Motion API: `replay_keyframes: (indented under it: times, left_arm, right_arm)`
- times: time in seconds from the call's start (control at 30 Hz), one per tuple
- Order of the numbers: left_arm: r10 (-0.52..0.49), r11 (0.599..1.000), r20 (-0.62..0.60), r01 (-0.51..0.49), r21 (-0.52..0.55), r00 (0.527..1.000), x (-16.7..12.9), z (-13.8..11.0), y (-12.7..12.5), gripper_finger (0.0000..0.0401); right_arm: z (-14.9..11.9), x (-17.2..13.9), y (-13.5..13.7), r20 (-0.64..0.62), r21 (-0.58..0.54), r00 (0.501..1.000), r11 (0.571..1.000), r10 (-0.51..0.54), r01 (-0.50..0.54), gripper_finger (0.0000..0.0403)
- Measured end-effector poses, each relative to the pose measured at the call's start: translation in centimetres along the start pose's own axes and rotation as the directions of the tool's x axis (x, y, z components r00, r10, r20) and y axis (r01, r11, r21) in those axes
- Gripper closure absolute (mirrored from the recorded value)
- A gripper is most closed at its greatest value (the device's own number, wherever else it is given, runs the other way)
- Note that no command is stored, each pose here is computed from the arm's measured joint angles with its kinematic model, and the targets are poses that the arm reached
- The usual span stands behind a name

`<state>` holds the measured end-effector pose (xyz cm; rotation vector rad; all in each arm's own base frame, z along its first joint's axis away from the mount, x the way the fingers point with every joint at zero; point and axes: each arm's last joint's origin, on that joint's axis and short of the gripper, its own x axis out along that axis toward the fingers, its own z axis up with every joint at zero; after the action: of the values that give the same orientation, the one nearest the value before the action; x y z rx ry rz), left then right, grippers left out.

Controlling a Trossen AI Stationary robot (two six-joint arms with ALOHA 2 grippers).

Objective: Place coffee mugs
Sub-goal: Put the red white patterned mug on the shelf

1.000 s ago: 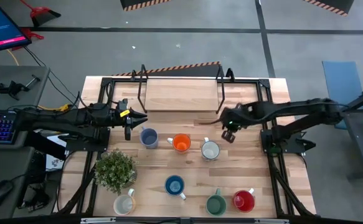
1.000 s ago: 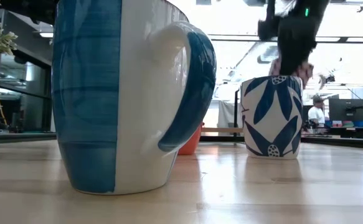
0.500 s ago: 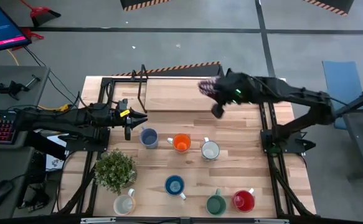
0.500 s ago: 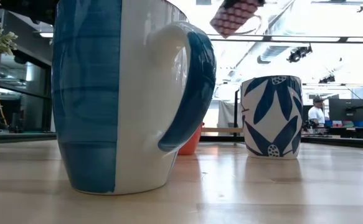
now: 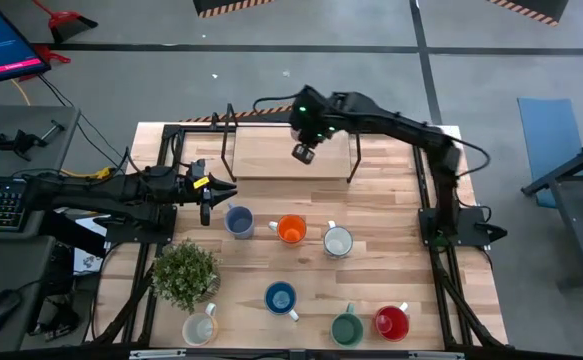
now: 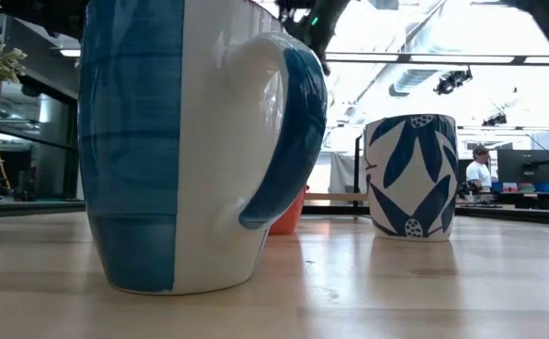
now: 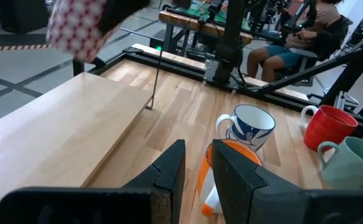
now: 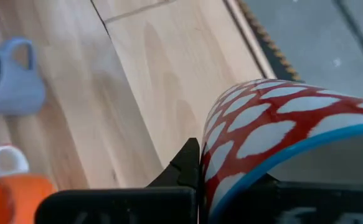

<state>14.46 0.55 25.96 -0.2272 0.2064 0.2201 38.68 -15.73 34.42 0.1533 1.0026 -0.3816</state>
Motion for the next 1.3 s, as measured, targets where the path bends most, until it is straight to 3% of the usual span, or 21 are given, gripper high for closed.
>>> replay_keyframes:
  times: [0.27,0.53,0.8,1.0,1.3]
  left_arm:
    - [0.0,1.0,-0.001,0.0,0.0,1.0,0.0,0.0,0.0,0.0329]
    - [0.0,1.0,0.0,0.0,0.0,1.0,0.0,0.0,0.0,0.0329]
    - [0.0,1.0,0.0,0.0,0.0,1.0,0.0,0.0,0.0,0.0329]
    - [0.0,1.0,0.0,0.0,0.0,1.0,0.0,0.0,0.0,0.0329]
    - [0.0,1.0,-0.001,0.0,-0.008,1.0,0.0,0.0,0.0,0.0329]
  right_arm:
    - [1.4,5.6,-2.8,-0.095,0.053,0.995,0.998,-0.027,0.032,0.0403]
    - [0.2,8.7,-5.8,-0.273,0.149,0.961,0.986,-0.035,0.079,0.0403]
    - [-1.6,8.9,-6.9,-0.412,0.236,0.911,0.966,-0.002,0.108,0.0403]
    - [-1.9,8.9,-8.0,-0.417,0.298,0.909,0.944,-0.004,0.14,0.0403]
    - [-2.0,8.9,-8.9,-0.401,0.392,0.914,0.913,0.062,0.11,0.0403]
